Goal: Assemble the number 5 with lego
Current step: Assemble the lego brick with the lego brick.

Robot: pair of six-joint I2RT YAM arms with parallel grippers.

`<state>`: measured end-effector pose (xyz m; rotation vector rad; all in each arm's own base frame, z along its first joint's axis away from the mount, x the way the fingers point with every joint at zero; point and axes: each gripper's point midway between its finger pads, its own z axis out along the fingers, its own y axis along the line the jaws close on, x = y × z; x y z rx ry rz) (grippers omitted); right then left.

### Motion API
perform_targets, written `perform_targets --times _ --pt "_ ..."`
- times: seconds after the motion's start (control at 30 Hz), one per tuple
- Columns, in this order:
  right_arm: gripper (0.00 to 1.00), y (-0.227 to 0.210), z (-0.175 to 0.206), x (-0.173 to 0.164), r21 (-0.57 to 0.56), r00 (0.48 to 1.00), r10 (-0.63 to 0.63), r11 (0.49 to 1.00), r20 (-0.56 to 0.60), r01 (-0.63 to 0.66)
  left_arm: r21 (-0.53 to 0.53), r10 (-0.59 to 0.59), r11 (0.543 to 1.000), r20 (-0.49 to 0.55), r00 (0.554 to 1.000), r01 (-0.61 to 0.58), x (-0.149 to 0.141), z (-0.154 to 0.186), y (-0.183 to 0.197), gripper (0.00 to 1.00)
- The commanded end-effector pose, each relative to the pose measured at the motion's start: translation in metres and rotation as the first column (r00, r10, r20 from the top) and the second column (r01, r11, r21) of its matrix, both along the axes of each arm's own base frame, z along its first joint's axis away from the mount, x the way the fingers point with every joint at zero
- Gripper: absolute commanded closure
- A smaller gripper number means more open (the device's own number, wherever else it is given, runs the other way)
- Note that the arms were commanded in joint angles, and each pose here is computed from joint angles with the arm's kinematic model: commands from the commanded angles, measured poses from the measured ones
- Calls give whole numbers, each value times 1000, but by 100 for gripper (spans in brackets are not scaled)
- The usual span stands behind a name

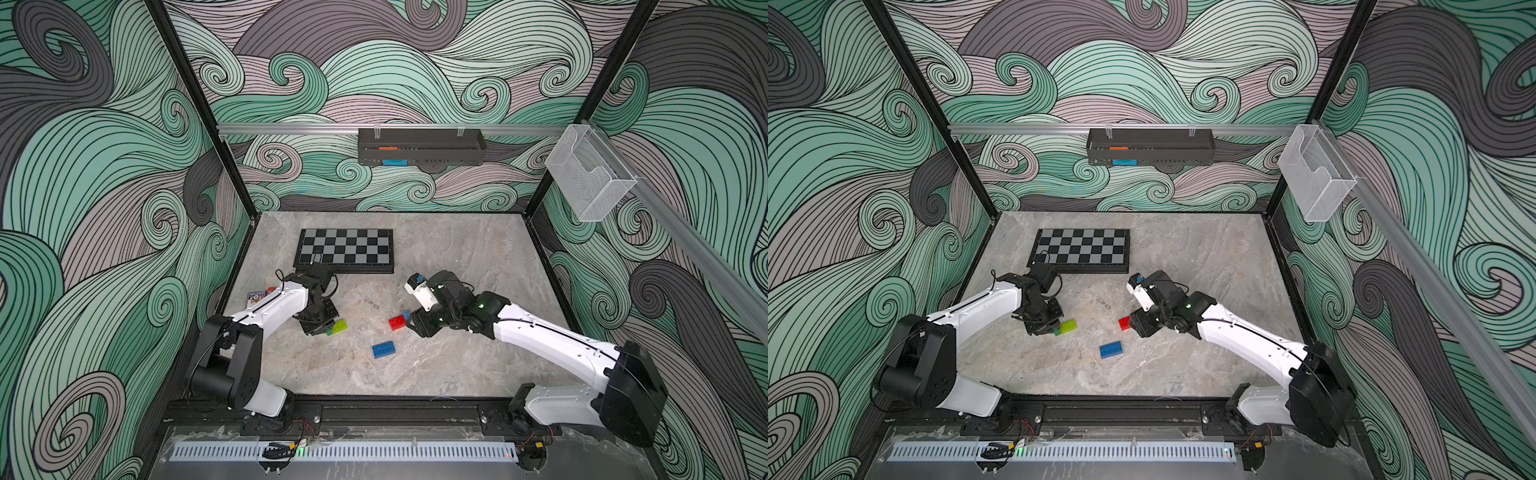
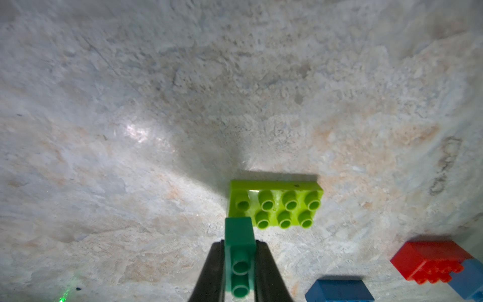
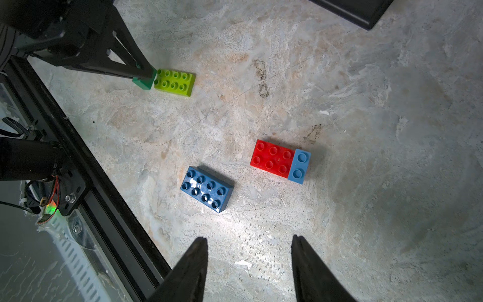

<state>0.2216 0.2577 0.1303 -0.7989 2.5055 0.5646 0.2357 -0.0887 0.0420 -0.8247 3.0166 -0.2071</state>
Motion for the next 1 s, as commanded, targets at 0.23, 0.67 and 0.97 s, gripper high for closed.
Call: perform_targets --times 0.23,0.67,0.97 --pt "46 -2 -2 -3 14 1000 -3 1000 -14 3 33 -41 999 -30 999 42 5 -7 5 100" --pt "46 2 2 -2 37 1000 15 999 -2 -15 89 -85 992 -80 993 92 1 -20 14 100" --pt "46 4 3 1 39 1000 15 999 4 -15 92 -92 991 -103 990 102 -7 -26 14 100"
